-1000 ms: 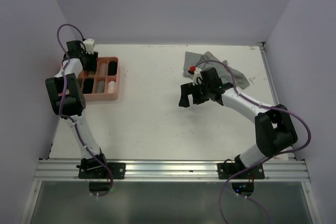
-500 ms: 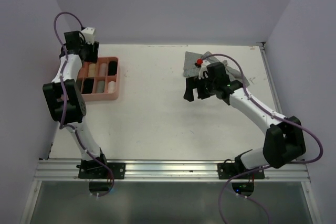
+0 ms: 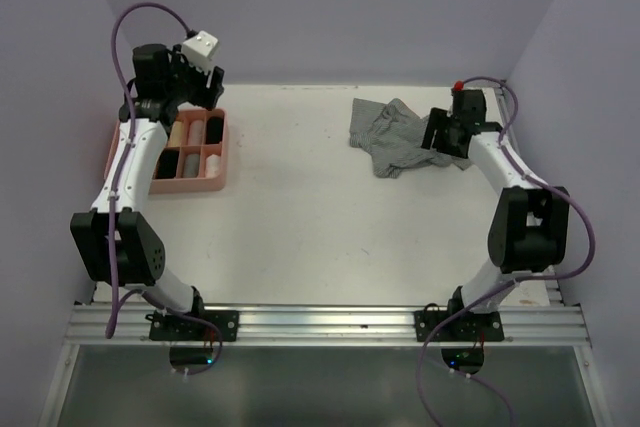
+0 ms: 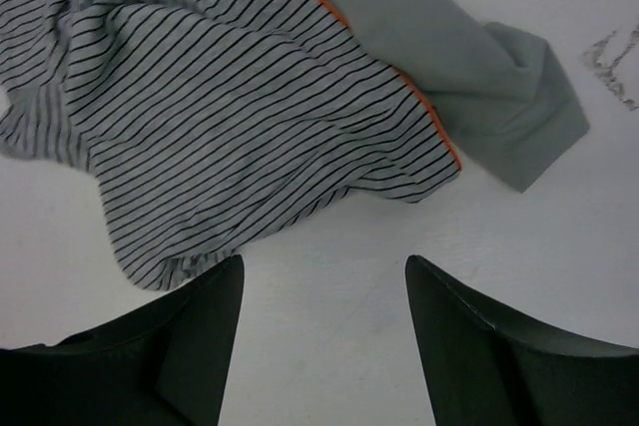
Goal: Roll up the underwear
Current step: Place the rolled underwear into the container, then move the underwear to the center of the board
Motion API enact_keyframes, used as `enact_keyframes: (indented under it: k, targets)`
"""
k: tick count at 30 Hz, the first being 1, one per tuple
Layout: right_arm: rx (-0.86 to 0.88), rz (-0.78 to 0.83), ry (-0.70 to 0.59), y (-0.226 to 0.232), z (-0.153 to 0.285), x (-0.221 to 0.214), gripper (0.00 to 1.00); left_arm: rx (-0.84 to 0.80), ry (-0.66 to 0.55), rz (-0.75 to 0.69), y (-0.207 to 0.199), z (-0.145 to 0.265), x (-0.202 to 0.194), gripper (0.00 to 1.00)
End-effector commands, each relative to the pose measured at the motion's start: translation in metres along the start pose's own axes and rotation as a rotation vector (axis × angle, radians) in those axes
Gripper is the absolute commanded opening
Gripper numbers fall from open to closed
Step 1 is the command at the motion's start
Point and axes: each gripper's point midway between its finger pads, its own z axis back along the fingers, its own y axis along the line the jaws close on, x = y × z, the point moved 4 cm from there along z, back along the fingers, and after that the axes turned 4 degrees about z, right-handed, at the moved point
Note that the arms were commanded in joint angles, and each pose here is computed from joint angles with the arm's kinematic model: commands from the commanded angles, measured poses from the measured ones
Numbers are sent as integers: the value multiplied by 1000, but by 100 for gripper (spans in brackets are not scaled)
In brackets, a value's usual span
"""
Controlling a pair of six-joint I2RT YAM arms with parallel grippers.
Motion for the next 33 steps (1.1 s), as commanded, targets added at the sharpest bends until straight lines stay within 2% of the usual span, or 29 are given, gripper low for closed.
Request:
enact_keyframes:
  k: [1,2,5,14,18,22,25,26,28,29,31,33]
  targets:
    - [-129,-55,-63,-29,-17,36,69,-86,57,52,-25,7,-27,69]
    - [-152,-45,-16,-32,-36,28,69,-86,57,59,-27,11,-28,69]
    - [-211,-41,5,-57,-63,36,70,-83,83,69,-31,17,-37,69]
    - [-318,-3,-29,-82,-106,65,77,-70,134,80,-35,26,-53,70]
    - [-324,-11,80,-91,-143,45,79,-60,143,80,-34,25,-55,70]
    - [-297,-30,126,-88,-153,35,78,-55,145,75,-32,23,-54,70]
    - [-259,-39,132,-83,-151,36,69,-53,140,68,-30,23,-49,70]
    - [-249,-40,139,-83,-150,35,50,-55,141,67,-30,23,-49,70]
    - [-239,-41,144,-83,-143,38,28,-56,130,62,-30,24,-46,70]
    - [-235,-42,135,-81,-138,41,2,-57,126,64,-30,24,-45,70]
    - [-211,-53,118,-77,-125,46,0,-64,119,68,-31,23,-46,70]
    - [-170,-68,33,-68,-98,69,0,-77,112,74,-34,23,-47,70]
